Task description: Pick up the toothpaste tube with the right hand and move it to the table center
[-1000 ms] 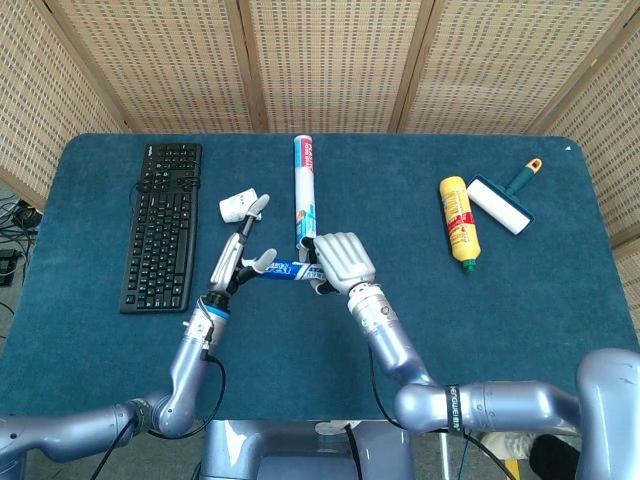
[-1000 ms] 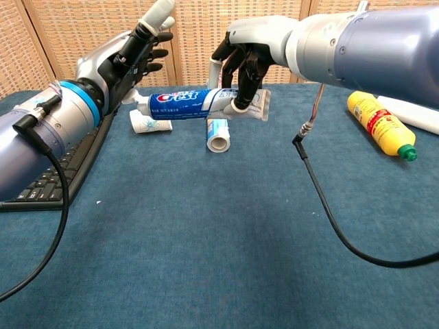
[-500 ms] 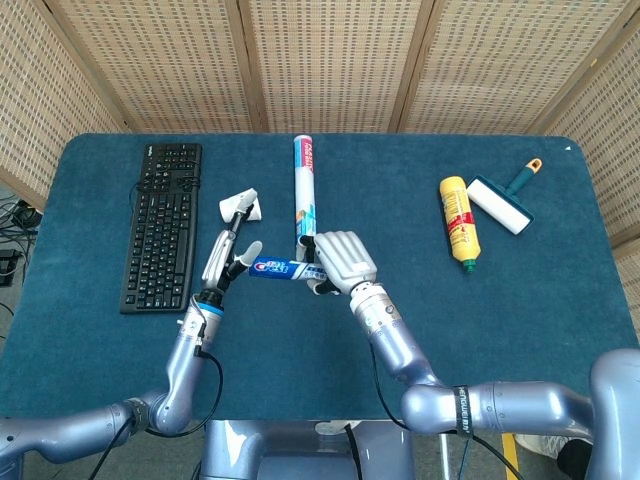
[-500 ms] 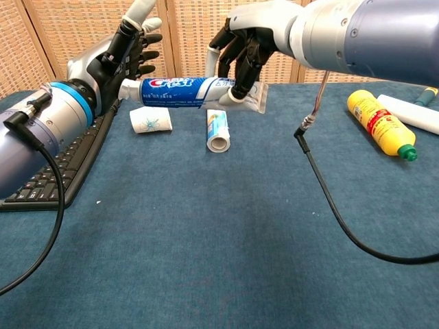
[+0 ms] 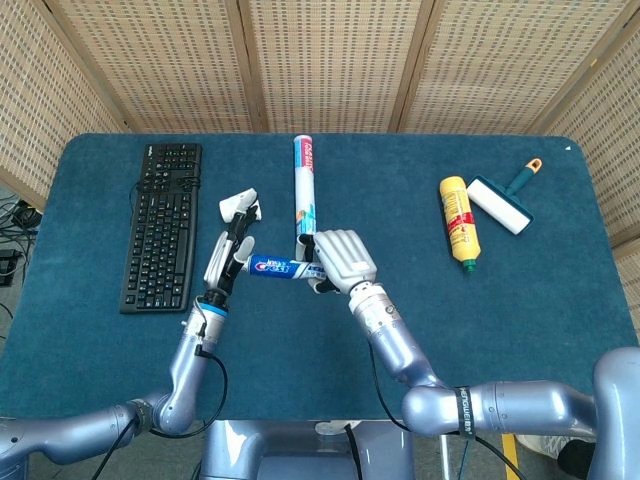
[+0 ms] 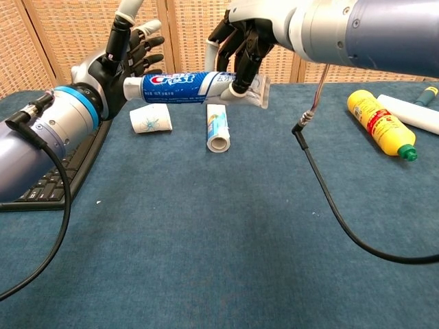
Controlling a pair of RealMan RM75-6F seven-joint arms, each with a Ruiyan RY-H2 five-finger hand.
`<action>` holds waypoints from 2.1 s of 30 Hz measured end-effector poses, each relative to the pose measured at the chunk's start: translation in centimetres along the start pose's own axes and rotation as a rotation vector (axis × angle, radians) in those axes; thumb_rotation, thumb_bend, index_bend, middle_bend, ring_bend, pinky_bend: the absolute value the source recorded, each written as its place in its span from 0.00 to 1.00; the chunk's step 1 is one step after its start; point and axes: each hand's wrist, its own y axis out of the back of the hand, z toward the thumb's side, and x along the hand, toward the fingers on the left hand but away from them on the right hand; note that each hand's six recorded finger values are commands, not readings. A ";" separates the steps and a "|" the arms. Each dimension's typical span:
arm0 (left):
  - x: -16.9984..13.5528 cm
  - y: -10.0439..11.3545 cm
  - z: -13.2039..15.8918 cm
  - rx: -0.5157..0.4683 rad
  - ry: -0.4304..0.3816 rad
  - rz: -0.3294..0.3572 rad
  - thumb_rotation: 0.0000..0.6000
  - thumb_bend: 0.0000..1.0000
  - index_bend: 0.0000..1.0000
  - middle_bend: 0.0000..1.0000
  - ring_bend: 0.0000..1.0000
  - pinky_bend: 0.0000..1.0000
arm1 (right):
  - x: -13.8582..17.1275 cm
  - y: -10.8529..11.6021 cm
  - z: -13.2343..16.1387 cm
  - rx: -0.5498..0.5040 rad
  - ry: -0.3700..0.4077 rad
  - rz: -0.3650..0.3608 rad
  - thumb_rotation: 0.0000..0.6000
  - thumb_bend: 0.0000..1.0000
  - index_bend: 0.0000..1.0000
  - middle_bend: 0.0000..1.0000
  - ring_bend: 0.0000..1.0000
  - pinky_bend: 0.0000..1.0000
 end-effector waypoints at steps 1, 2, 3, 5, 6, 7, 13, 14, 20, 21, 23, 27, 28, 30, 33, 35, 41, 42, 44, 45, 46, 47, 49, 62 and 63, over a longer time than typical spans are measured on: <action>0.0 -0.1 -0.1 -0.008 0.003 0.000 0.23 0.00 0.00 0.00 0.00 0.00 | 0.0 0.1 0.0 -0.001 0.000 -0.002 1.00 0.72 0.76 0.74 0.64 0.60; 0.0 -0.1 -0.1 -0.019 0.006 0.000 0.23 0.00 0.00 0.00 0.00 0.00 | 0.0 0.1 0.1 0.001 0.001 -0.004 1.00 0.72 0.76 0.74 0.64 0.60; 0.0 -0.2 -0.2 -0.027 0.007 0.001 0.23 0.00 0.00 0.00 0.00 0.00 | 0.0 0.2 0.1 0.004 0.000 -0.005 1.00 0.72 0.76 0.74 0.64 0.60; 0.1 -0.4 -0.2 -0.037 0.007 0.003 0.23 0.00 0.00 0.00 0.00 0.00 | 0.0 0.2 0.2 0.007 -0.001 -0.006 1.00 0.72 0.76 0.74 0.64 0.60; 0.1 -0.5 -0.1 -0.041 0.008 0.002 0.23 0.00 0.00 0.00 0.00 0.00 | 0.0 0.2 0.2 0.006 -0.002 -0.006 1.00 0.72 0.77 0.74 0.64 0.60; 0.1 -0.5 -0.1 -0.045 0.008 0.001 0.23 0.00 0.00 0.00 0.00 0.00 | 0.0 0.2 0.2 0.005 -0.003 -0.006 1.00 0.72 0.77 0.74 0.64 0.60; 0.4 -1.3 0.1 -0.085 0.007 0.002 0.23 0.00 0.00 0.00 0.00 0.00 | 0.0 0.2 0.6 0.002 0.000 -0.006 1.00 0.72 0.77 0.74 0.64 0.60; 0.4 -1.4 0.1 -0.098 0.008 0.005 0.23 0.00 0.00 0.00 0.00 0.00 | 0.0 0.3 0.6 0.002 0.000 -0.008 1.00 0.72 0.77 0.74 0.64 0.60; 0.4 -2.1 0.1 -0.121 0.009 0.013 0.23 0.00 0.00 0.00 0.00 0.00 | -0.1 0.3 0.8 0.008 -0.001 -0.012 1.00 0.72 0.77 0.74 0.64 0.60; 0.4 -2.3 0.1 -0.121 0.007 0.014 0.23 0.00 0.00 0.00 0.00 0.00 | -0.1 0.2 0.8 0.006 -0.002 -0.011 1.00 0.72 0.77 0.74 0.64 0.60; 0.4 -2.7 0.1 -0.121 0.006 0.013 0.23 0.00 0.00 0.00 0.00 0.00 | -0.2 0.1 0.9 0.008 -0.003 -0.011 1.00 0.72 0.77 0.74 0.64 0.60; 0.4 -3.2 0.3 -0.115 0.005 0.005 0.23 0.00 0.00 0.00 0.00 0.00 | -0.2 0.0 0.9 0.013 -0.004 -0.011 1.00 0.72 0.77 0.74 0.64 0.60; 0.4 -3.4 0.3 -0.113 0.004 0.002 0.23 0.00 0.00 0.00 0.00 0.00 | -0.2 0.0 1.0 0.014 -0.004 -0.012 1.00 0.72 0.77 0.74 0.64 0.60; 0.5 -3.9 0.5 -0.111 0.003 -0.003 0.23 0.00 0.00 0.00 0.00 0.00 | -0.2 0.0 1.0 0.013 -0.005 -0.015 1.00 0.72 0.77 0.74 0.64 0.60; 1.0 -4.0 1.0 -0.118 0.005 0.000 0.23 0.00 0.00 0.00 0.00 0.00 | -0.2 0.1 1.0 0.009 -0.006 -0.018 1.00 0.72 0.77 0.74 0.64 0.60; 1.0 -4.2 1.0 -0.115 0.013 0.000 0.23 0.00 0.00 0.00 0.00 0.00 | -0.1 0.3 1.0 0.009 -0.007 -0.023 1.00 0.72 0.77 0.74 0.64 0.60; 0.9 -3.7 1.0 -0.108 0.013 0.009 0.24 0.00 0.00 0.00 0.00 0.00 | 0.0 0.7 0.5 0.015 -0.018 -0.033 1.00 0.72 0.77 0.74 0.64 0.60; 0.8 -3.5 1.0 -0.104 0.013 0.012 0.23 0.00 0.00 0.00 0.00 0.00 | 0.0 0.8 0.3 0.018 -0.021 -0.036 1.00 0.72 0.77 0.74 0.64 0.60; 0.6 -2.8 0.9 -0.092 0.009 0.021 0.23 0.00 0.00 0.00 0.00 0.00 | 0.1 1.1 -0.2 0.030 -0.033 -0.042 1.00 0.72 0.77 0.74 0.64 0.60; 0.5 -2.4 0.9 -0.086 0.006 0.026 0.23 0.00 0.00 0.00 0.00 0.00 | 0.2 1.2 -0.6 0.035 -0.039 -0.044 1.00 0.72 0.77 0.74 0.64 0.60; 0.4 -2.0 0.9 -0.077 0.004 0.031 0.24 0.00 0.00 0.00 0.00 0.00 | 0.2 1.3 -1.0 0.041 -0.047 -0.046 1.00 0.72 0.77 0.74 0.64 0.60; 0.3 -1.3 1.0 -0.063 0.000 0.037 0.24 0.00 0.00 0.00 0.00 0.00 | 0.3 1.4 -1.5 0.048 -0.057 -0.047 1.00 0.72 0.77 0.74 0.64 0.60; 0.0 0.1 1.0 -0.032 -0.008 0.050 0.24 0.00 0.00 0.00 0.00 0.00 | 0.5 1.4 -2.4 0.055 -0.074 -0.044 1.00 0.72 0.77 0.74 0.64 0.60; -4.7 11.5 1.2 0.375 -0.024 0.090 0.31 0.00 0.00 0.00 0.00 0.00 | 1.8 -2.4 -8.5 0.091 -0.160 0.014 1.00 0.31 0.46 0.47 0.40 0.45; -5.1 12.2 1.1 0.409 -0.017 0.093 0.32 0.00 0.00 0.00 0.00 0.00 | 1.9 -2.7 -8.6 0.088 -0.163 0.014 1.00 0.19 0.35 0.37 0.30 0.36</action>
